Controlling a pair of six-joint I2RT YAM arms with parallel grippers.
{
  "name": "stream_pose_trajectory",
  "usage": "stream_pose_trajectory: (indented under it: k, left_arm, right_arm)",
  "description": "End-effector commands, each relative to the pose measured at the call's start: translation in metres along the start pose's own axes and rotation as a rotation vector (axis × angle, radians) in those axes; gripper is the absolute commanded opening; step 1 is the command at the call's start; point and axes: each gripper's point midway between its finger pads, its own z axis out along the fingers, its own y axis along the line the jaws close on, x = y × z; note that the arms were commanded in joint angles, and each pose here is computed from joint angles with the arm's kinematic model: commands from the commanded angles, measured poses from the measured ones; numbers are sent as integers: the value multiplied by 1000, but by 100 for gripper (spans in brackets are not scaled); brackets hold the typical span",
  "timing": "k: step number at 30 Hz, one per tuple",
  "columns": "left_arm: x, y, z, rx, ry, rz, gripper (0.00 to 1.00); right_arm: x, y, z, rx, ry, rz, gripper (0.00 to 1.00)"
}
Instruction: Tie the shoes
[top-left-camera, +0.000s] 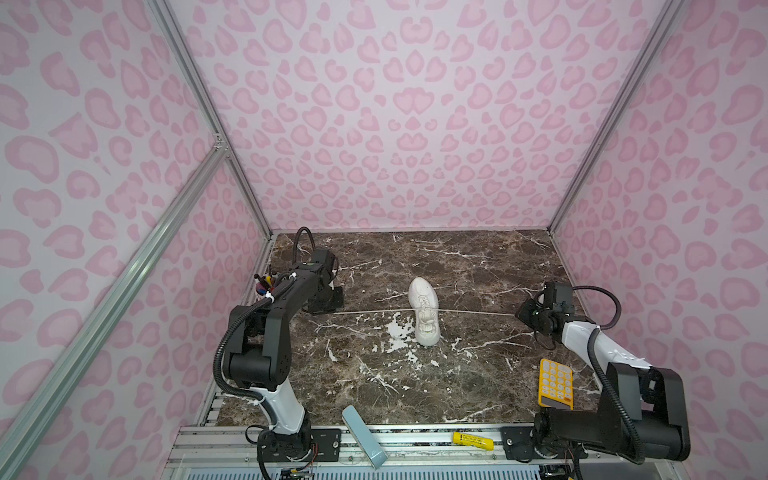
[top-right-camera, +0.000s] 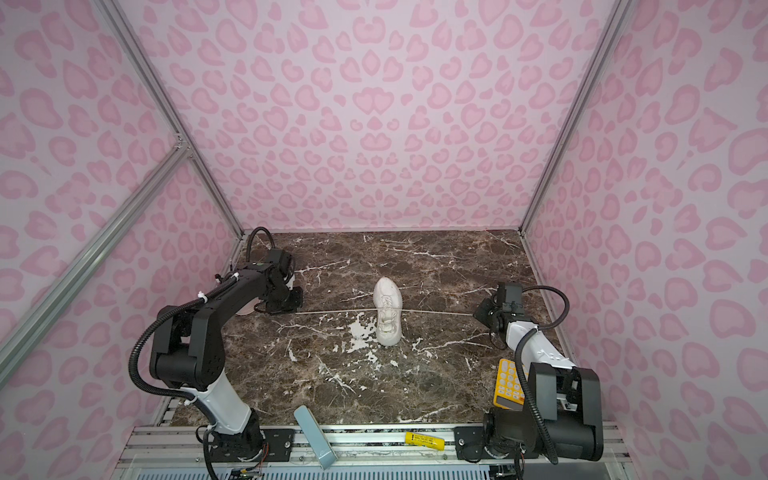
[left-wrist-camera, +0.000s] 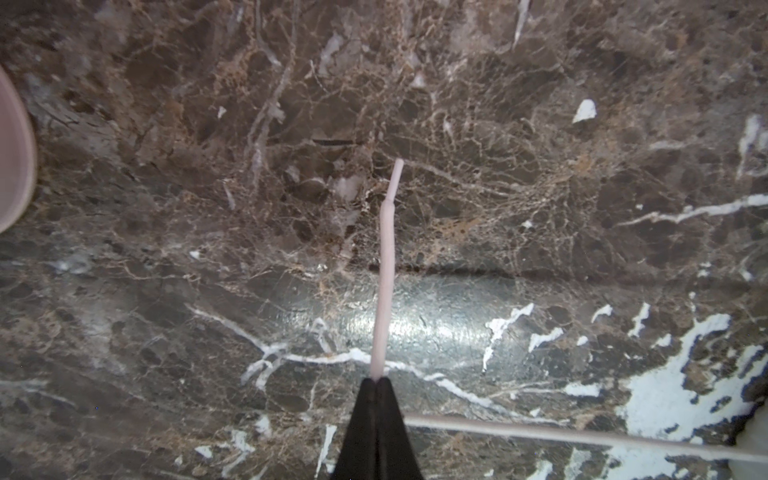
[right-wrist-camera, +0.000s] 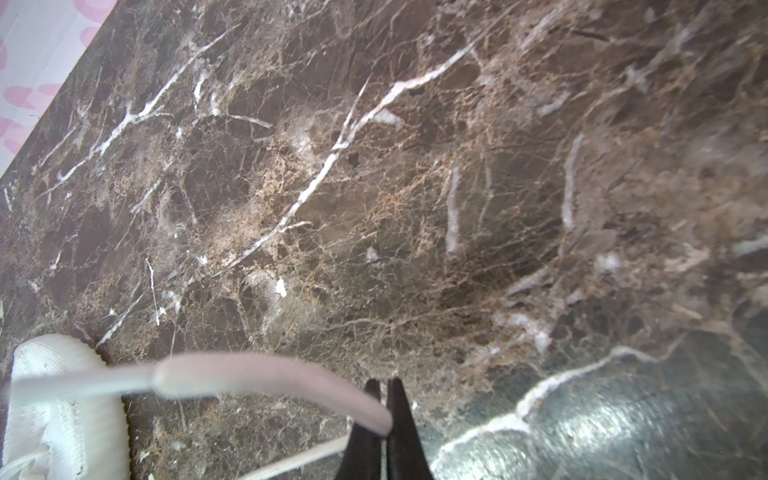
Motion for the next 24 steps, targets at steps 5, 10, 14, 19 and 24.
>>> stream_pose_trajectory:
  k: [5, 10, 14, 19, 24]
  left_arm:
    - [-14, 0, -3, 3, -41, -46, 4]
    - [-27, -24, -17, 73, -82, -26, 4]
    - [-25, -36, -26, 82, -103, 0, 4]
    - [-21, -44, -32, 103, -116, 8, 4]
    - [-18, -49, -34, 116, -113, 12, 4]
  right_arm:
    - [-13, -14, 0, 59, -60, 6, 0]
    - [-17, 1, -5, 12, -62, 4, 0]
    - [-19, 29, -14, -53, -70, -63, 0]
    - [-13, 77, -29, -107, -48, -192, 1]
    - [6, 130, -42, -181, -5, -324, 1]
